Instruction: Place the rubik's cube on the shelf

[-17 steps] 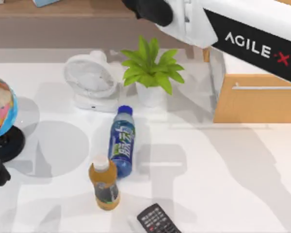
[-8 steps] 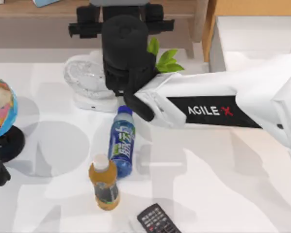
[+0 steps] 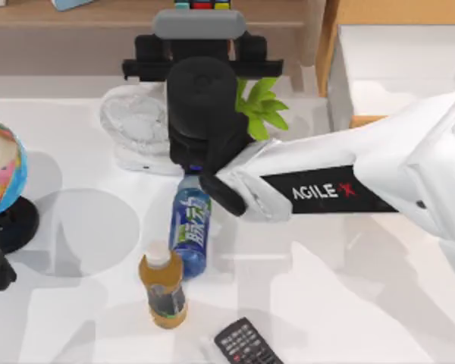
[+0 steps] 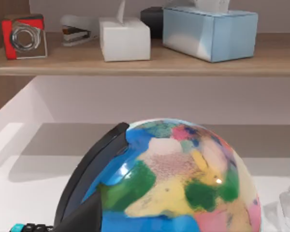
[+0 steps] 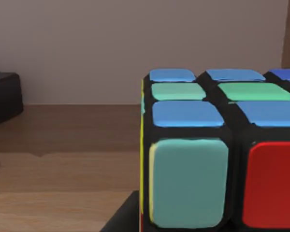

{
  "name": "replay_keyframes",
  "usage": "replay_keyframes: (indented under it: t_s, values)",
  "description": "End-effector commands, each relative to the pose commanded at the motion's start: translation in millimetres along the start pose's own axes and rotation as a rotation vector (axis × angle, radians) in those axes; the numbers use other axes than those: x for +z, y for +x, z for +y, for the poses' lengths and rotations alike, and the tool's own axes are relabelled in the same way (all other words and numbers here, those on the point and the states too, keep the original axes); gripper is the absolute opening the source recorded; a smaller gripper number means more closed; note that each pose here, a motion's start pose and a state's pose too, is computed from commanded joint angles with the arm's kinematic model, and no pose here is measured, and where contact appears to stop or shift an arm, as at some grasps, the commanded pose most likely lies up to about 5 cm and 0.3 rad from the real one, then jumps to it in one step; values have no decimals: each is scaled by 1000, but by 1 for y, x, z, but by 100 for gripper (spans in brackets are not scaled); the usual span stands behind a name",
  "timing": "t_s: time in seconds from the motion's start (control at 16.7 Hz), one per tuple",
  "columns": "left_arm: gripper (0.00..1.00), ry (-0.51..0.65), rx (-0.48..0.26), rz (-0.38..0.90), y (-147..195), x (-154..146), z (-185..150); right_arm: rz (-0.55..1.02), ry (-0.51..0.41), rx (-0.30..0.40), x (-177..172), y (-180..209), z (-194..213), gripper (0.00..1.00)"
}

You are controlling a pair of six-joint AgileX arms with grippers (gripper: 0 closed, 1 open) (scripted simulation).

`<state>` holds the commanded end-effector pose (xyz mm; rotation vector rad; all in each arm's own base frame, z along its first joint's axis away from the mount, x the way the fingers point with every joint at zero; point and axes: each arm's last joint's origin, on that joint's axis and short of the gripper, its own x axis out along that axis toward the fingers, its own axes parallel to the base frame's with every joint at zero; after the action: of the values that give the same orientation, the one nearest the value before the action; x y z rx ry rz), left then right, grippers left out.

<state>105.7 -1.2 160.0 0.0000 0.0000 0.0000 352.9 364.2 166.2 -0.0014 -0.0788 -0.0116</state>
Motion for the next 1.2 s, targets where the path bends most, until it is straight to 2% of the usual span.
replay_keyframes:
  t_s: [0.3,0.9,1.2]
  values:
    - [100,0,0,0,0,0,0,-8,13,-3,3,14,2,0]
    - [100,0,0,0,0,0,0,-12,12,-4,3,92,2,0]
    - [100,0,0,0,0,0,0,0,0,0,-3,100,1,0]
